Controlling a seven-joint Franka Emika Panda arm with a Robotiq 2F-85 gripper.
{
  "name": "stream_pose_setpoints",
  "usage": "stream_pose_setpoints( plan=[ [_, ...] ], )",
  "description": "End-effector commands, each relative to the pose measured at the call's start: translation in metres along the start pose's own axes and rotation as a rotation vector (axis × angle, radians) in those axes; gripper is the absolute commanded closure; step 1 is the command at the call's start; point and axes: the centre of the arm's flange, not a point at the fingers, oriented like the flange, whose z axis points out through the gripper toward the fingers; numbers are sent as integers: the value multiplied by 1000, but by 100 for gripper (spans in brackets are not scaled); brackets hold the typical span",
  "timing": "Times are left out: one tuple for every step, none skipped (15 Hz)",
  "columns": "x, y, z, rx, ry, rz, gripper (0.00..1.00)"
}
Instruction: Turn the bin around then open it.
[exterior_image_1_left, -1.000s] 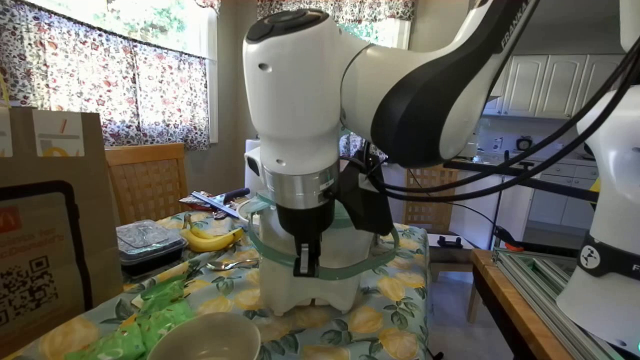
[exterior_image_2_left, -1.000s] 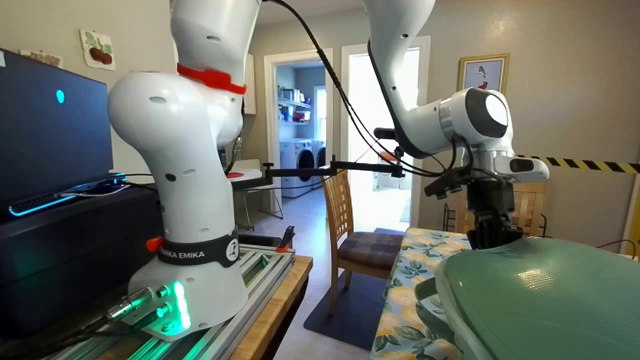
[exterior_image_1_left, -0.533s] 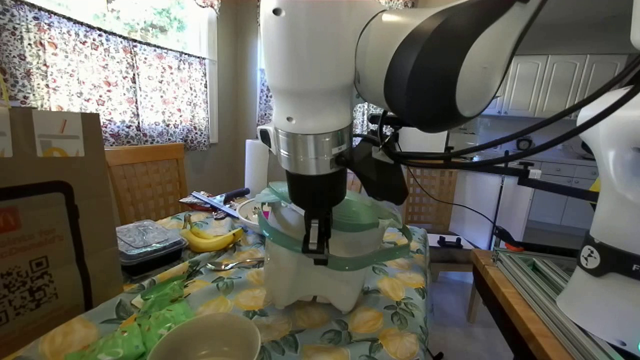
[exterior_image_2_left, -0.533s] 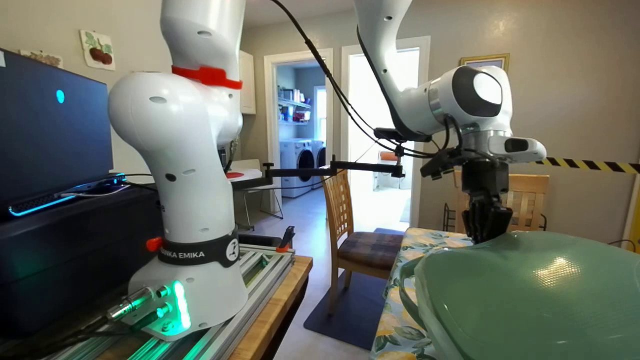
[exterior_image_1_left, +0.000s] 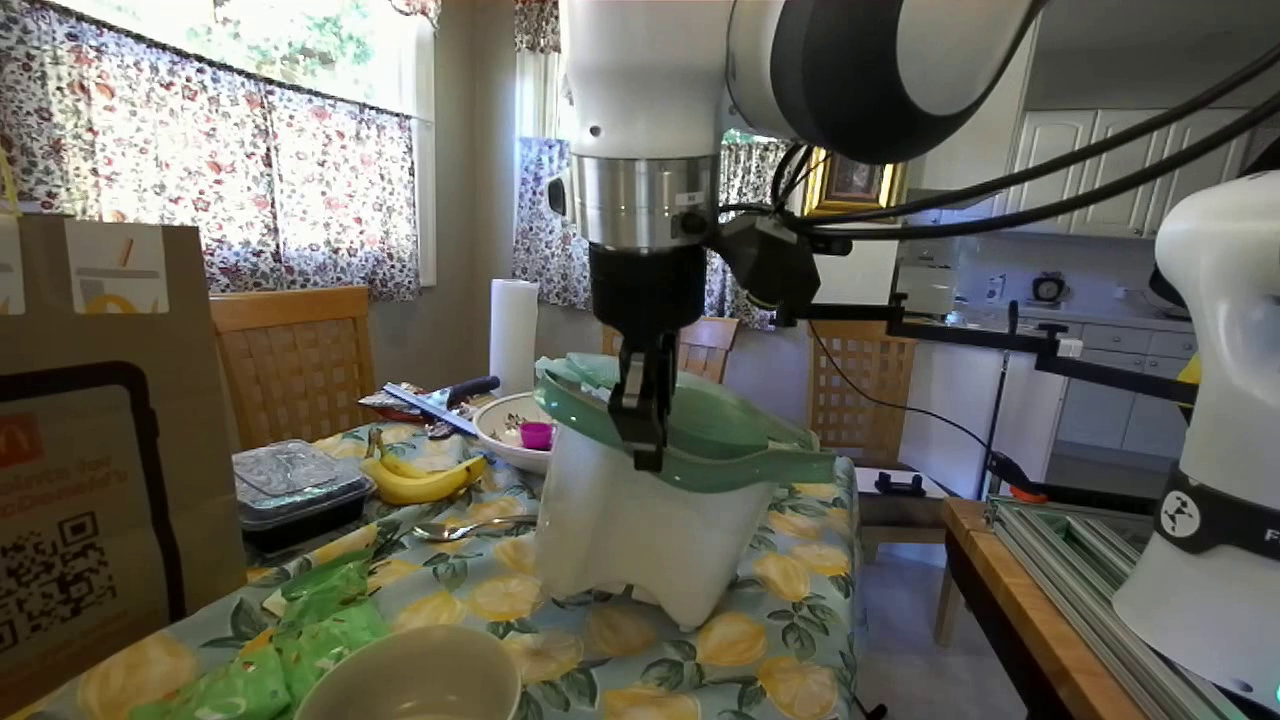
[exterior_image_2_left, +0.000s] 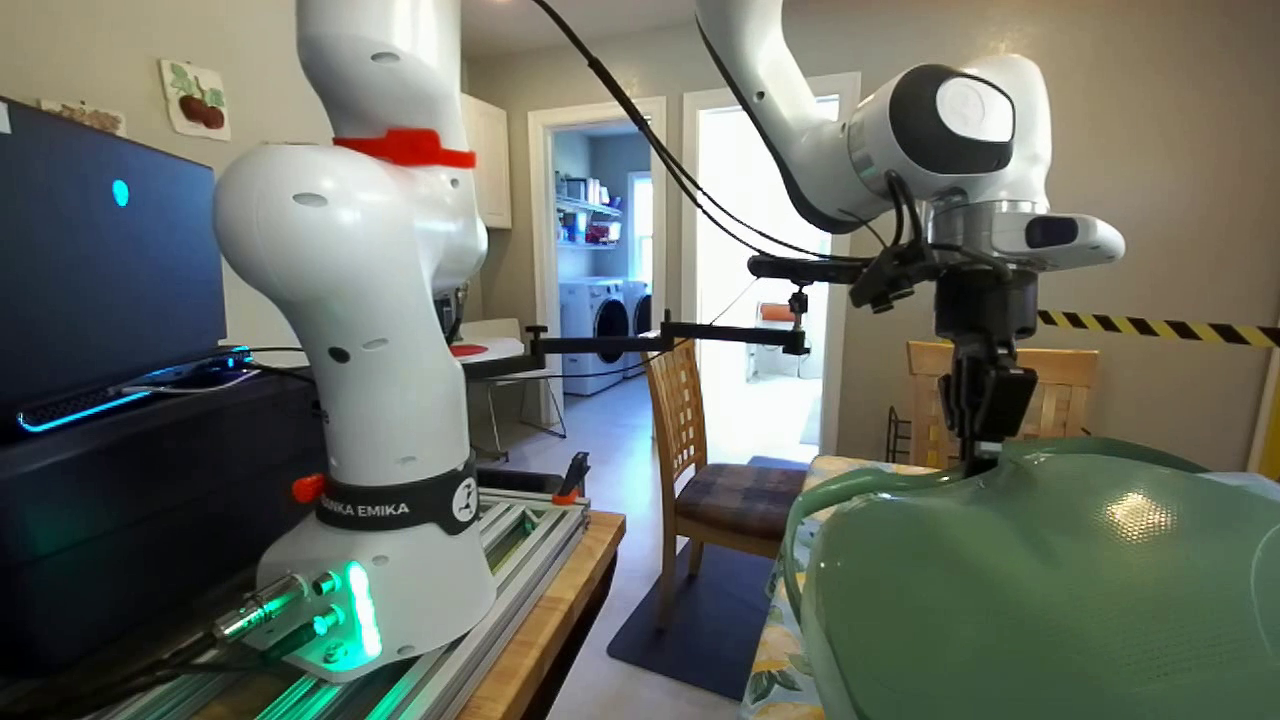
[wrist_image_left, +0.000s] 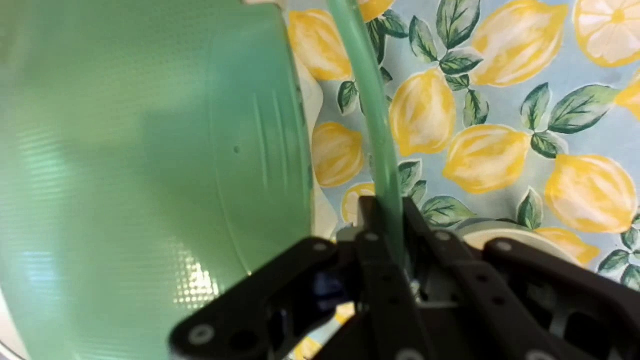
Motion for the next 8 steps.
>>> stream_pose_setpoints(
  plan=[
    [-16,30,-30,35,14,9,97],
    [-17,36,-34,45,16,16,97],
    [-18,42,-40,55,17,24,97],
    [-18,48,-45,63,20,36,97],
    [-18,55,-50,75,16,45,97],
    [-16,63,-55,86,15,61,97],
    [-15,70,-59,101,10,70,97],
    [-14,78,-63,125,-4,89,97]
  ],
)
